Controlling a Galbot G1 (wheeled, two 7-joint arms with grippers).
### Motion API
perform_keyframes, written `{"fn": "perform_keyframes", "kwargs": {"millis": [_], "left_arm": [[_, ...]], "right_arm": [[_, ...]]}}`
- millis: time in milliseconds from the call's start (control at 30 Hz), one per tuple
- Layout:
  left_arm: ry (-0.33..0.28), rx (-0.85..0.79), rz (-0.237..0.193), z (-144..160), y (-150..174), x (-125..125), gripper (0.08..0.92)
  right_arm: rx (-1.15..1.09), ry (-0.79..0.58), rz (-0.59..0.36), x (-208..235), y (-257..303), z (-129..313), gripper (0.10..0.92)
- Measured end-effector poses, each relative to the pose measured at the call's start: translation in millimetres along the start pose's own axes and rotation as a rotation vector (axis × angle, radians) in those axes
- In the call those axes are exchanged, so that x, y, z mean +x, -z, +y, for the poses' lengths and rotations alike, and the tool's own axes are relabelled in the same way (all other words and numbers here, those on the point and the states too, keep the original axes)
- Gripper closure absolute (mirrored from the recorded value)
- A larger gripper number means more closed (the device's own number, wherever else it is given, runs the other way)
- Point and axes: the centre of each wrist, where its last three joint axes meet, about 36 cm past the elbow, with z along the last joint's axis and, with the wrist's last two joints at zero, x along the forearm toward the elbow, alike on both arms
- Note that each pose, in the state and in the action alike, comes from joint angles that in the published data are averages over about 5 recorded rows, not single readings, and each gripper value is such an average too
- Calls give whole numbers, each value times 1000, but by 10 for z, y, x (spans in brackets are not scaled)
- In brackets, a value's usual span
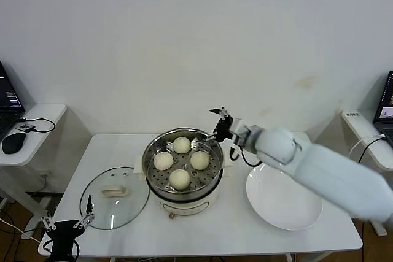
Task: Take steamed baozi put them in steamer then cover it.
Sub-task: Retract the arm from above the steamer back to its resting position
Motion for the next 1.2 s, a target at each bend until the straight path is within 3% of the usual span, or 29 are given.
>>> {"fn": "perform_keyframes", "kwargs": {"millis": [267, 467, 700, 967, 1200], "left_arm": [[-20, -73, 4, 29, -65, -47, 177], [-32, -217, -17, 147, -140, -145, 177], [-70, -541, -60, 435, -240, -291, 177], [-187, -954, -93, 706, -297, -296, 177], [-274, -1198, -120, 739, -316, -307, 177]], "right_arm": [[-191, -215, -235, 382, -527, 351, 200], [-328, -373, -310, 732, -923, 719, 200], [-470, -589, -265, 1261, -1354, 1272, 200], [-542, -769, -137, 1830, -1621, 1803, 200], [-566, -883, -58, 2122, -1719, 1995, 200]]}}
